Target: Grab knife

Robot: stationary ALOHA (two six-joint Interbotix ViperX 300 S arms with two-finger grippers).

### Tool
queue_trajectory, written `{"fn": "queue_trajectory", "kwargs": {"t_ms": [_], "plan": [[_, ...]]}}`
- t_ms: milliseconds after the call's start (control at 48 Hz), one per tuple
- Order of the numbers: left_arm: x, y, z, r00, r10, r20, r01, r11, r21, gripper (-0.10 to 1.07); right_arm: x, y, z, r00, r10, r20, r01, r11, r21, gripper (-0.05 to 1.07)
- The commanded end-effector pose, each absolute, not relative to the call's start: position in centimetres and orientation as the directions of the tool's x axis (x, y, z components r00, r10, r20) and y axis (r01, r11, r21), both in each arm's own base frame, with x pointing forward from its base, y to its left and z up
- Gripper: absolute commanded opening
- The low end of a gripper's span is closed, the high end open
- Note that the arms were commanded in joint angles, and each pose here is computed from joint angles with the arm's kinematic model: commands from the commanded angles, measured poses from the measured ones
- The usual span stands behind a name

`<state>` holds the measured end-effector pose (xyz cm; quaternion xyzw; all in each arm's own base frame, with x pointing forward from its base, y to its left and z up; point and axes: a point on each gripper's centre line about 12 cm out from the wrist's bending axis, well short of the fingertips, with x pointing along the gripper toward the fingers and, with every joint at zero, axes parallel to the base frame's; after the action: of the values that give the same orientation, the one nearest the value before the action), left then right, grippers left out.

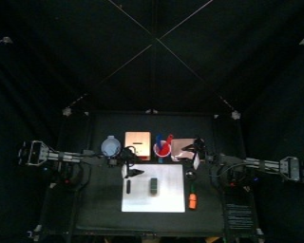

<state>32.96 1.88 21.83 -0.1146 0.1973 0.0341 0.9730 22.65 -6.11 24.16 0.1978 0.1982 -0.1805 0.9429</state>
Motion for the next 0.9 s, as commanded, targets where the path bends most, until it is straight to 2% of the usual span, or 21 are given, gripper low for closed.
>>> {"fn": "queue_trajectory", "kwargs": {"t_ms": [0,229,417,479,667,875], "plan": [[32.8,2.1,23.1,0.945,0.019,-0.325,-0.079,0.982,-0.174,1.01,23.0,-6.1,25.5,0.84,-0.267,-0.473,0.447,0.835,0.322,0.99],[30.9,3.1,22.3,0.952,0.046,-0.304,-0.1,0.981,-0.166,1.01,22.9,-6.3,26.8,0.757,-0.279,-0.591,0.542,0.773,0.33,0.99],[30.2,3.2,21.8,0.947,0.05,-0.317,-0.107,0.98,-0.165,1.01,23.4,-6.9,28.2,0.7,-0.299,-0.648,0.596,0.745,0.3,0.99],[30.1,3.0,21.6,0.945,0.046,-0.325,-0.104,0.981,-0.164,1.01,23.7,-6.8,27.9,0.69,-0.292,-0.662,0.598,0.745,0.295,0.99],[29.8,3.0,21.2,0.936,0.048,-0.348,-0.106,0.983,-0.151,1.01,24.8,-6.2,26.8,0.722,-0.258,-0.643,0.556,0.768,0.317,0.99],[29.6,3.0,21.3,0.94,0.045,-0.339,-0.096,0.986,-0.136,1.01,25.5,-4.9,26.6,0.813,-0.21,-0.543,0.449,0.82,0.354,0.99]]}}
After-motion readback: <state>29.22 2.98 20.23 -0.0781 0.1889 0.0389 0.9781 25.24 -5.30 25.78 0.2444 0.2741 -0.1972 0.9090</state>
